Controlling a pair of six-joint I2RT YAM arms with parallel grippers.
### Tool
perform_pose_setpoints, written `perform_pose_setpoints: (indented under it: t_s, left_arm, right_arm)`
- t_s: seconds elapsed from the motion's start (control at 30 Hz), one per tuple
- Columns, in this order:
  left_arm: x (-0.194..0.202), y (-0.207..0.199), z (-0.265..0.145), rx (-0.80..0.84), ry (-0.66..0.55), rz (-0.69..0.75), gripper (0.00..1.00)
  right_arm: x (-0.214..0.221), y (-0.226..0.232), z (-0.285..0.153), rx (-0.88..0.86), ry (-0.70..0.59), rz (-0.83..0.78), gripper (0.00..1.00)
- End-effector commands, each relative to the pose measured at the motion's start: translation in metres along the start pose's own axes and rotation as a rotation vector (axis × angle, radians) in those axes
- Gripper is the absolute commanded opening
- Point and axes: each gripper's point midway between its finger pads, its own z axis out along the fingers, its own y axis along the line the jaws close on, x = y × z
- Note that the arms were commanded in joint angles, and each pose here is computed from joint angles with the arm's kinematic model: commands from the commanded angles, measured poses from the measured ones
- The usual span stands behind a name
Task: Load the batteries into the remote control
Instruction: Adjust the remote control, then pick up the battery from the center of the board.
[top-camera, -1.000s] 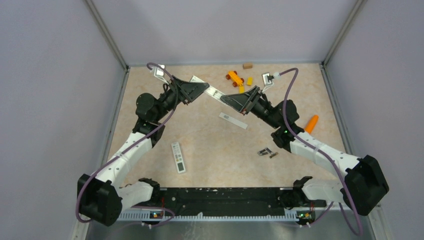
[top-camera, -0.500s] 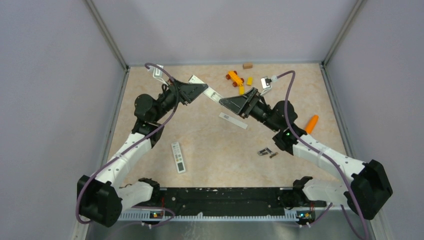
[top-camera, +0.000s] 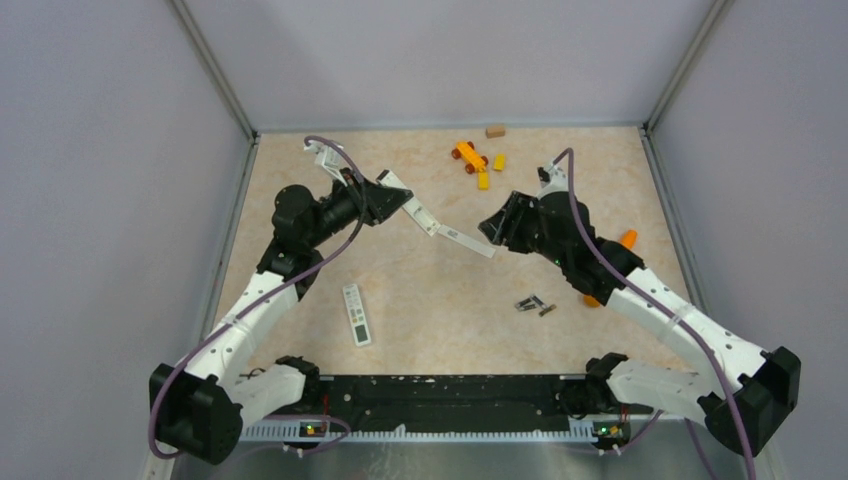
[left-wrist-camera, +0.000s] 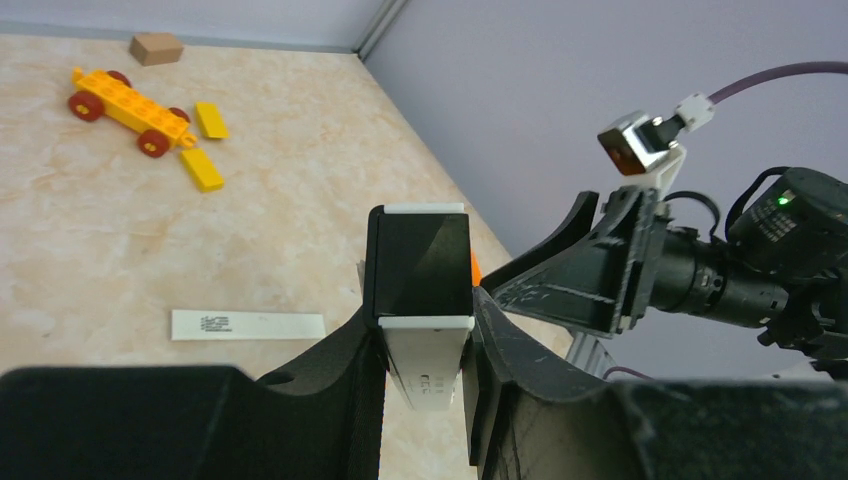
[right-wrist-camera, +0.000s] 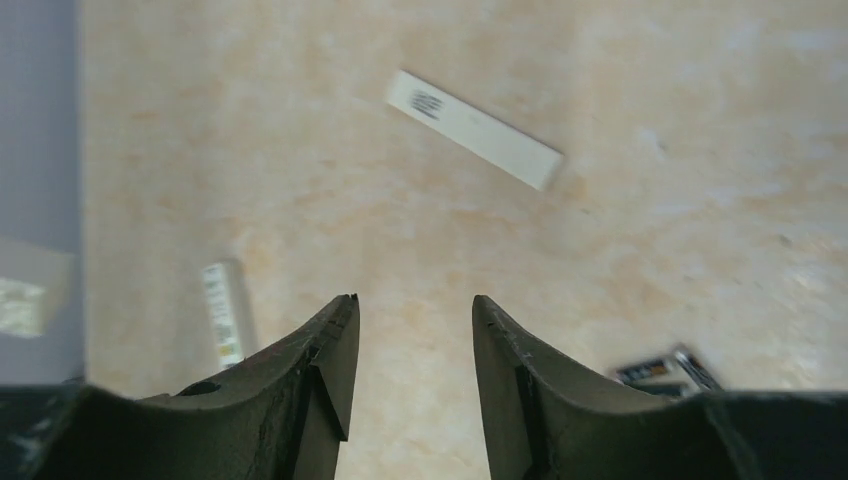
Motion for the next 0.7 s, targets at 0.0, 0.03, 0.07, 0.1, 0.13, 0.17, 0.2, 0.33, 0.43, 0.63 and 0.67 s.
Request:
perform_pose_setpoints:
  t_s: [0.0,0.03,0.07,0.1,0.13,0.17,0.2,0.33,0.43,0.63,0.67]
  left_arm:
    - [0.001,0.006,-0.003,-0.025,-0.008,0.009,0.0]
    - [0.004,0.008,-0.001,-0.024,-0.002,-0.012,0.0]
    - [0.007,0.009,0.0,-0.022,0.008,-0.033,0.0]
    - [0.009,0.01,0.001,-0.025,0.017,-0.062,0.0]
    - [0.011,0.011,0.002,-0.034,0.029,-0.08,0.0]
    - [0.014,0.014,0.001,-0.051,0.048,-0.098,0.0]
    - [0.016,0.013,0.0,-0.055,0.06,-0.099,0.0]
    - [0.018,0.012,-0.005,-0.066,0.078,-0.066,0.0]
    - [0.018,0.013,-0.007,-0.067,0.069,-0.038,0.0]
    - [0.019,0.014,-0.003,-0.036,0.051,-0.031,0.0]
    - [0.019,0.015,-0.001,-0.03,0.05,-0.03,0.0]
  right_arm:
    - [0.032,-0.079,-0.002,0.32,0.102,-0.01,0.46]
    - [0.034,-0.086,-0.002,0.354,0.107,0.0,0.46]
    - [0.037,-0.094,-0.003,0.392,0.117,0.006,0.46]
    - [0.041,-0.101,-0.005,0.429,0.129,0.01,0.46]
    - [0.044,-0.108,-0.006,0.461,0.14,0.012,0.46]
    - [0.051,-0.117,-0.006,0.497,0.163,0.008,0.46]
    - [0.058,-0.122,-0.005,0.51,0.181,0.004,0.46]
    - [0.077,-0.134,0.006,0.489,0.227,-0.034,0.46]
    - [0.083,-0.145,0.008,0.487,0.247,-0.091,0.37]
    - [0.08,-0.182,-0.01,0.594,0.247,-0.059,0.29]
    - [0.081,-0.189,-0.012,0.61,0.244,-0.031,0.31]
